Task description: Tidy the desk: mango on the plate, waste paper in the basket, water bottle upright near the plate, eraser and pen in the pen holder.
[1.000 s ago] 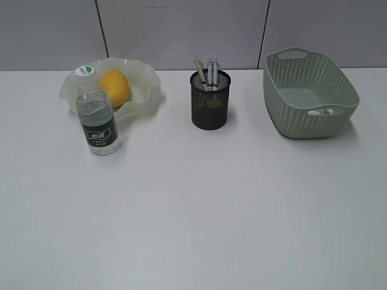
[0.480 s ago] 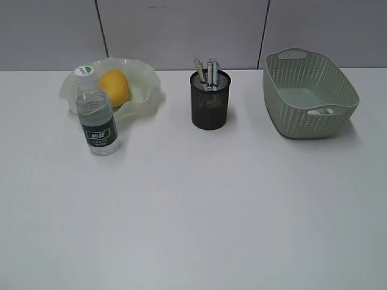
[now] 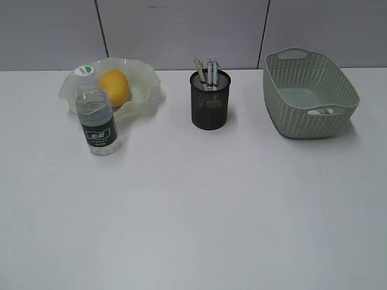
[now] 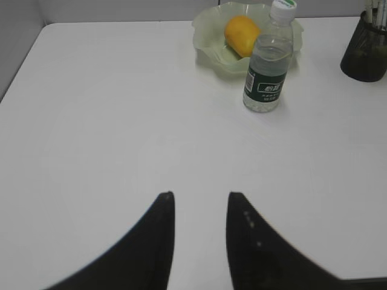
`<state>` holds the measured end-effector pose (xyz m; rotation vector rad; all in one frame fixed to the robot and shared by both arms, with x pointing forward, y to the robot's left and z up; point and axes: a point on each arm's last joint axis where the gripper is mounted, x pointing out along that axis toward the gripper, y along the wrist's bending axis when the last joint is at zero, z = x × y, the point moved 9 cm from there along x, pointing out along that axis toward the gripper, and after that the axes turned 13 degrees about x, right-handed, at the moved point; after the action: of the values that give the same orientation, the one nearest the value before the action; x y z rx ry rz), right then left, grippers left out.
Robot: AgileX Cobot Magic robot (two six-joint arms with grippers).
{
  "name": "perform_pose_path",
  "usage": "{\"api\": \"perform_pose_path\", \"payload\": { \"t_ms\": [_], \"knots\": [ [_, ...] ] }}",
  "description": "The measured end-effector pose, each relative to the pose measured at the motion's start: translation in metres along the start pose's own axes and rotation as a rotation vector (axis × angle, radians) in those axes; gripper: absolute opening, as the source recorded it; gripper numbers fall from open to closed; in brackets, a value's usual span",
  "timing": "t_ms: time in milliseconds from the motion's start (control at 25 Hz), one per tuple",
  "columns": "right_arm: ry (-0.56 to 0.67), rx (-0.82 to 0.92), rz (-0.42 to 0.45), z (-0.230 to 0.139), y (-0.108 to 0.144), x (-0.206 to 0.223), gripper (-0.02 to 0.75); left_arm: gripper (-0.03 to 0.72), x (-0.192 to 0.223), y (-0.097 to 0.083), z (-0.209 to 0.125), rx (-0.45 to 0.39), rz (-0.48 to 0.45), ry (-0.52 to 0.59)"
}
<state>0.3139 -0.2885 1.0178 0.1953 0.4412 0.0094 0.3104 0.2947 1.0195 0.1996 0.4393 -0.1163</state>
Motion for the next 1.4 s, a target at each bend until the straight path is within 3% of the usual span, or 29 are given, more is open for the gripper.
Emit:
{"api": "perform_pose_path", "payload": {
  "t_ms": [640,760,880,960,1400],
  "knots": [
    [0.000,0.000,0.000,0.0000,0.0000,0.0000,0.445,0.232,0.0000,0.0000,0.0000,0.000,0.000,0.000],
    [0.000,0.000,0.000,0.0000,0.0000,0.0000,0.445,0.323,0.0000,0.0000,0.0000,-0.001,0.000,0.000],
    [0.000,0.000,0.000,0.0000,0.0000,0.0000,0.445,0.566,0.0000,0.0000,0.0000,-0.001,0.000,0.000],
    [0.000,0.000,0.000,0.0000,0.0000,0.0000,0.445,0.638,0.0000,-0.0001,0.0000,-0.001,-0.001,0.000],
    [0.000,0.000,0.000,0.0000,0.0000,0.0000,0.445,0.672,0.0000,-0.0001,0.0000,-0.001,-0.001,0.000]
  ]
}}
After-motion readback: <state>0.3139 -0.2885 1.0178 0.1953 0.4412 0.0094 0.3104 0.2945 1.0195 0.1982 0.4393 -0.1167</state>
